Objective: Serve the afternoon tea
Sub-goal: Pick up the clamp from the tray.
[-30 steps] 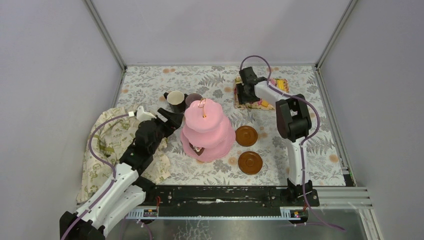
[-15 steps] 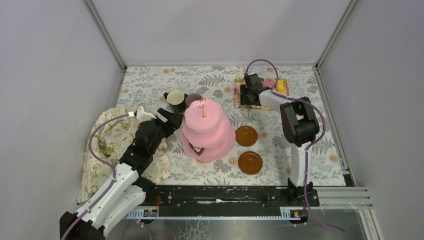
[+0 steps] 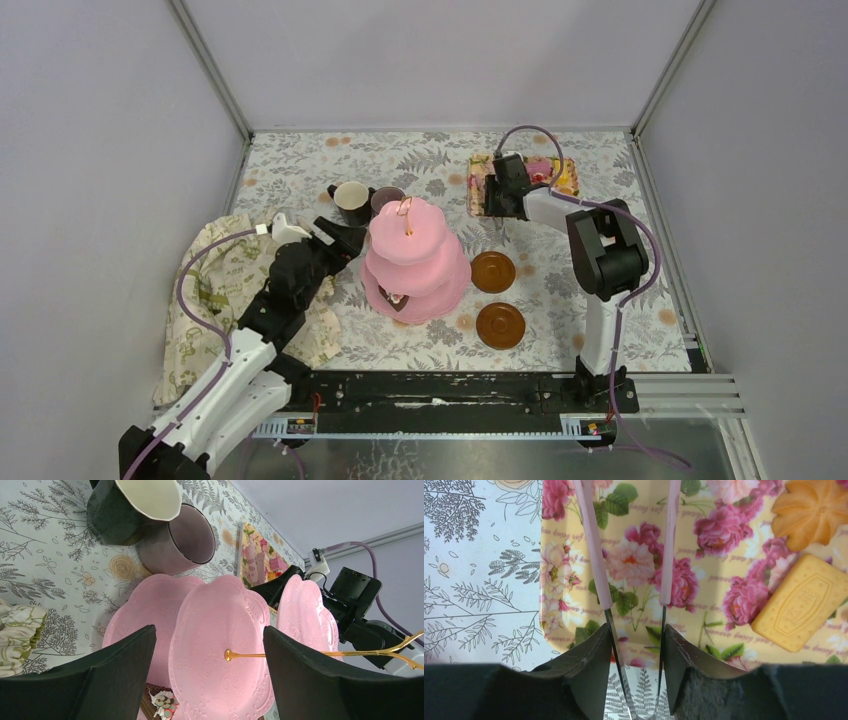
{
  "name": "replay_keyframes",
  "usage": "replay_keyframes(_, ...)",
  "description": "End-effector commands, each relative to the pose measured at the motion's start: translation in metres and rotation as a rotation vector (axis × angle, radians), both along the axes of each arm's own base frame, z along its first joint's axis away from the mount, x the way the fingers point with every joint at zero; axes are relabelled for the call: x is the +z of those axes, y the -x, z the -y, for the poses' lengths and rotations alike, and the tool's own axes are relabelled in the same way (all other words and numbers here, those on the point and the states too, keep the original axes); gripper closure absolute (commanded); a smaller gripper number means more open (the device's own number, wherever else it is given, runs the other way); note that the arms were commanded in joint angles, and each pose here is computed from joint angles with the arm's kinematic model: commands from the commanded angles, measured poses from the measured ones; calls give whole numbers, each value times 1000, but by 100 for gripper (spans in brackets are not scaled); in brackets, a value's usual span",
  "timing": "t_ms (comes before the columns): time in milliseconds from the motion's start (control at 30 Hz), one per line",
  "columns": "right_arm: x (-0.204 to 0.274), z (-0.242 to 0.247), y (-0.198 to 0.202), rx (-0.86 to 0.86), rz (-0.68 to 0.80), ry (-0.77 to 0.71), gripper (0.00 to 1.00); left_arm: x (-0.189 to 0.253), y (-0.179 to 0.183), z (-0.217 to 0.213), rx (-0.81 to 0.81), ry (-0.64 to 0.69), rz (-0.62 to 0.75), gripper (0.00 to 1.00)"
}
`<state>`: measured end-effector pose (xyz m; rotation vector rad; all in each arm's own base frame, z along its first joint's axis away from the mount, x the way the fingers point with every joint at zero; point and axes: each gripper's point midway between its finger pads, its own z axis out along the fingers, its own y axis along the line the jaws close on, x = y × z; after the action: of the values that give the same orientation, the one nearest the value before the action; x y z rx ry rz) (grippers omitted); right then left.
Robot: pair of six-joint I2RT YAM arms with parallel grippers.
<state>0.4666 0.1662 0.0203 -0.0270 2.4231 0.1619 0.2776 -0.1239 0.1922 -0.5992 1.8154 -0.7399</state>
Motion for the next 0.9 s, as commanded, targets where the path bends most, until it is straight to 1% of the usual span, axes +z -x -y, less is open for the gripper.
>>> replay_keyframes(0, 44, 3, 0, -24, 59, -23, 54, 17, -1, 2, -2, 29, 57, 14)
replay_keyframes(233, 85, 21, 3, -70, 108, 24, 55, 22, 2, 1, -3, 37, 70, 14)
replay_keyframes(467, 118, 70, 13, -189, 137, 15, 56, 26, 4, 2, -11, 49, 84, 14)
replay_keyframes(700, 125, 122, 29, -295, 120, 70, 57, 30, 6, 5, -27, 67, 95, 14)
replay_keyframes(867, 118, 144, 33, -341, 96, 86, 57, 31, 6, 4, -26, 71, 100, 14)
